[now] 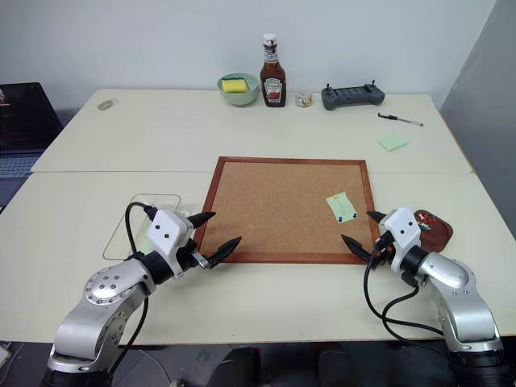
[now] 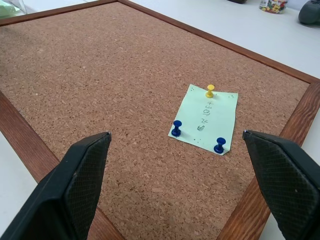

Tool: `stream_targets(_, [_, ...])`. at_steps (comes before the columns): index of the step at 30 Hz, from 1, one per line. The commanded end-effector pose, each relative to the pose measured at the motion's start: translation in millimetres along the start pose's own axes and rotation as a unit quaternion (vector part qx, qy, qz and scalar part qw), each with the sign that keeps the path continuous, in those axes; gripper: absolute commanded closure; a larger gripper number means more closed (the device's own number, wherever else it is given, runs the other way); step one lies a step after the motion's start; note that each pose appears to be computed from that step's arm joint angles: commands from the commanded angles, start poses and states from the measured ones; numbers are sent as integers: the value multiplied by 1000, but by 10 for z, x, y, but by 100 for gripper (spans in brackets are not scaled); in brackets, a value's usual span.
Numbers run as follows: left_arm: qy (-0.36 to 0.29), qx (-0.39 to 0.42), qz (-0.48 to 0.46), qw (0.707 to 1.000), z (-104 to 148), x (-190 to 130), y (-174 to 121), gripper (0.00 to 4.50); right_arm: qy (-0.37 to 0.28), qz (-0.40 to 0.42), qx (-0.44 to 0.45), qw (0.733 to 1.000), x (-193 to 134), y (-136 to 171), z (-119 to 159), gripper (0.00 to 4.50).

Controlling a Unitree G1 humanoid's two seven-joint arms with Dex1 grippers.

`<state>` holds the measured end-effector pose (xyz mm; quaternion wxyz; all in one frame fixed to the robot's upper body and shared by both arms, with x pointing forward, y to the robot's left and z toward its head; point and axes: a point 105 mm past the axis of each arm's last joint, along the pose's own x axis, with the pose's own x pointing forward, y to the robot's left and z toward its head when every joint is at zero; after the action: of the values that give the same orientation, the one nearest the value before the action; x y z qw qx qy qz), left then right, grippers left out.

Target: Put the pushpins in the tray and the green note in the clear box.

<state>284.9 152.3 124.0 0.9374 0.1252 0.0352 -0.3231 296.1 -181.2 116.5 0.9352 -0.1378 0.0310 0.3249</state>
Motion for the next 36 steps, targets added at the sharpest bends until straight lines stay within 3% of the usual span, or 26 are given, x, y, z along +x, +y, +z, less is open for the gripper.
stream_targets(1, [-31, 21, -19, 999, 175, 4, -73, 0, -16, -2, -20, 1000, -14, 6, 112, 3])
stream_targets(11, [-28, 20, -7, 999, 290, 40, 9, 0, -16, 6, -17, 1000, 1, 60, 88, 3])
stream_targets(17, [-74, 16, -61, 995, 487, 79, -116, 0, -21, 10, -20, 1000, 38, 66, 98, 3])
stream_targets(18, [-78, 14, -66, 995, 499, 93, -133, 36, -22, 10, -20, 1000, 40, 67, 105, 0])
stream_targets(20, [-80, 10, -74, 994, 507, 123, -164, 52, -23, 10, -20, 999, 35, 74, 105, 0])
stream_targets(36, [-64, 9, -131, 989, 433, 418, -406, 341, -27, 9, -15, 999, -37, 84, 148, 0])
